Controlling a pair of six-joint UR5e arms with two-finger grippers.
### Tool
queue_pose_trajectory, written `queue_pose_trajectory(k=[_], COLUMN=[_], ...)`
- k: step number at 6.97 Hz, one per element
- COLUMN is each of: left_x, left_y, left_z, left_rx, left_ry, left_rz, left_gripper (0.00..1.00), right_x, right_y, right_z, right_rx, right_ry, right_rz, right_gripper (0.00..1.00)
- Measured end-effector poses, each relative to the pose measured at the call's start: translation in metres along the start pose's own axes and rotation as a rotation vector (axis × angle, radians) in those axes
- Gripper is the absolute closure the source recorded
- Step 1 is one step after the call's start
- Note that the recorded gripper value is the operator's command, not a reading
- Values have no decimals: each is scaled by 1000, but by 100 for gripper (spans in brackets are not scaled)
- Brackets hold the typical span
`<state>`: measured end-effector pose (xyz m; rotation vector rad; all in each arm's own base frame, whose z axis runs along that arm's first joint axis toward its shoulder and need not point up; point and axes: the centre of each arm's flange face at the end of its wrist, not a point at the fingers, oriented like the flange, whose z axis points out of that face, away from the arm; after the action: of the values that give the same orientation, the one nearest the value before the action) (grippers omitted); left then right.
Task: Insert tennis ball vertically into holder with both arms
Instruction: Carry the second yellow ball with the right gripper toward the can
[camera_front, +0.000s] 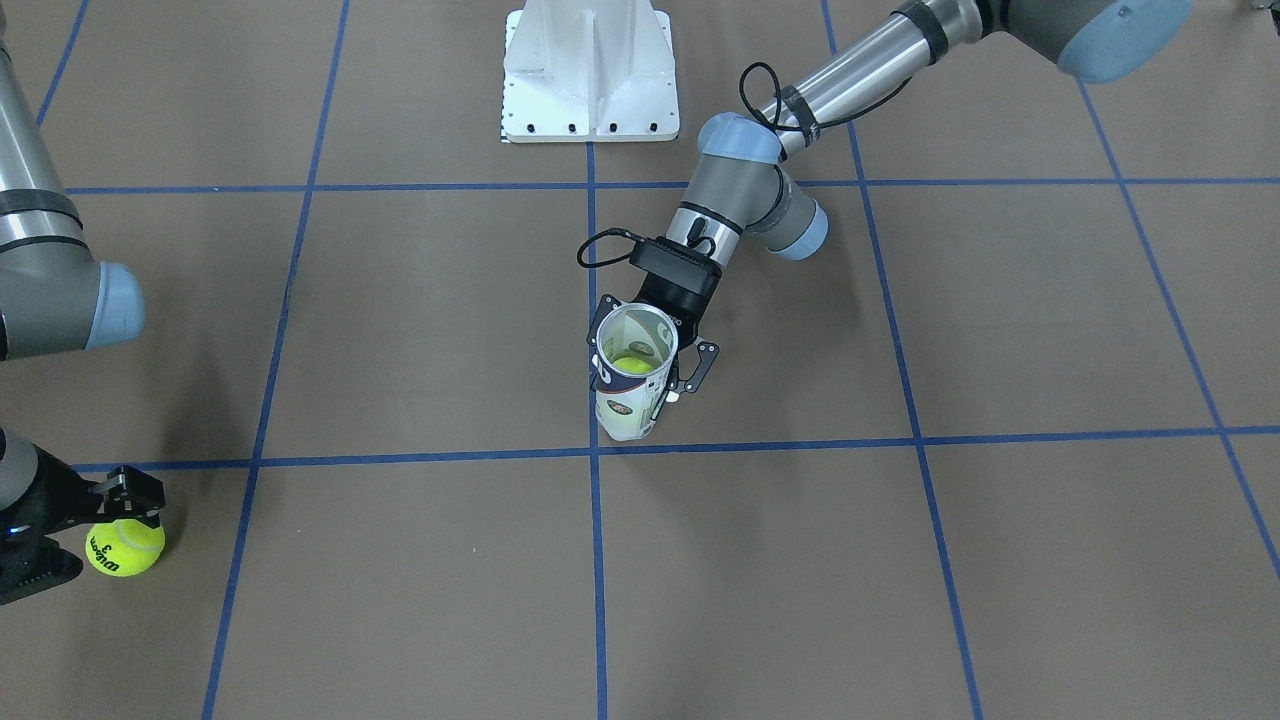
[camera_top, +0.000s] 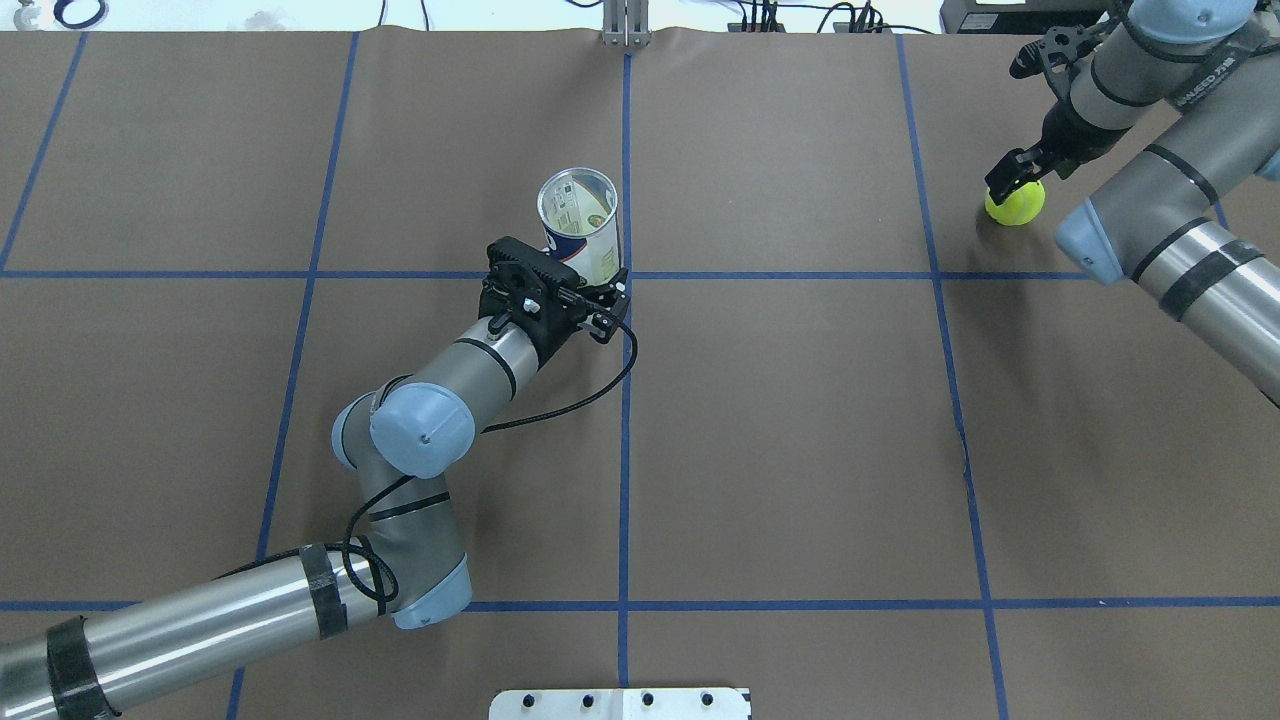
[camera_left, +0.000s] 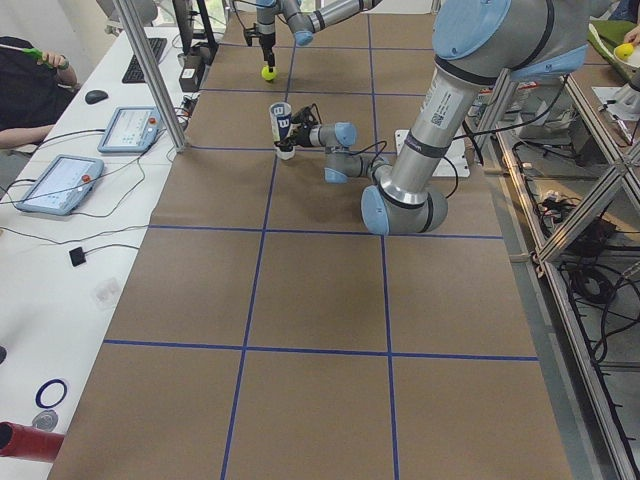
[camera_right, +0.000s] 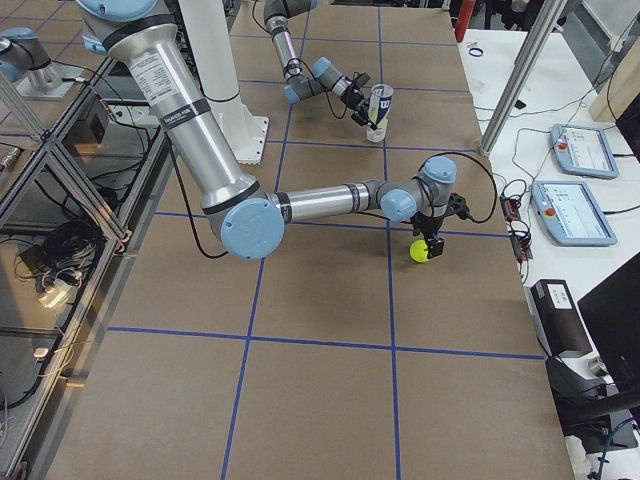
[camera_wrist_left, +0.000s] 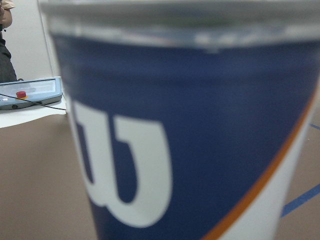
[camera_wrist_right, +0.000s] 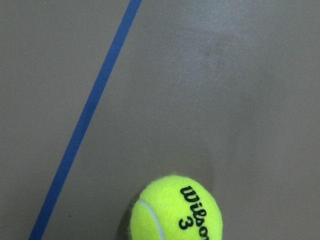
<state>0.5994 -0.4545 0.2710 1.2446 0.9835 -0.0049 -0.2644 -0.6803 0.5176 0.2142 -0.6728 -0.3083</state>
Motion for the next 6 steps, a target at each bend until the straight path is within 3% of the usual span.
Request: queue_pose_trajectory(k=[2,3,4,5,6], left_x=[0,-1,-1,-2,-2], left_y=[-1,-1,-1,-1,-1], left_z=[0,0,0,1,1], left_rx=[1,1,2,2,2], left_ry=[0,-1,-2,-2,-2], left_rz=[0,0,1,1,2], left_gripper=[24,24,24,24,24], right_x=[-4,-6,-7,-8,-7], right_y=[2,3,4,4,2], right_z=[9,13,15,16,14], right_rx=[-13,-19,-23,-25,-22], right_ry=[7,7,6,5,3], right_rz=[-4,-7,-8,-8,-7], right_gripper=[0,8,67,100,100])
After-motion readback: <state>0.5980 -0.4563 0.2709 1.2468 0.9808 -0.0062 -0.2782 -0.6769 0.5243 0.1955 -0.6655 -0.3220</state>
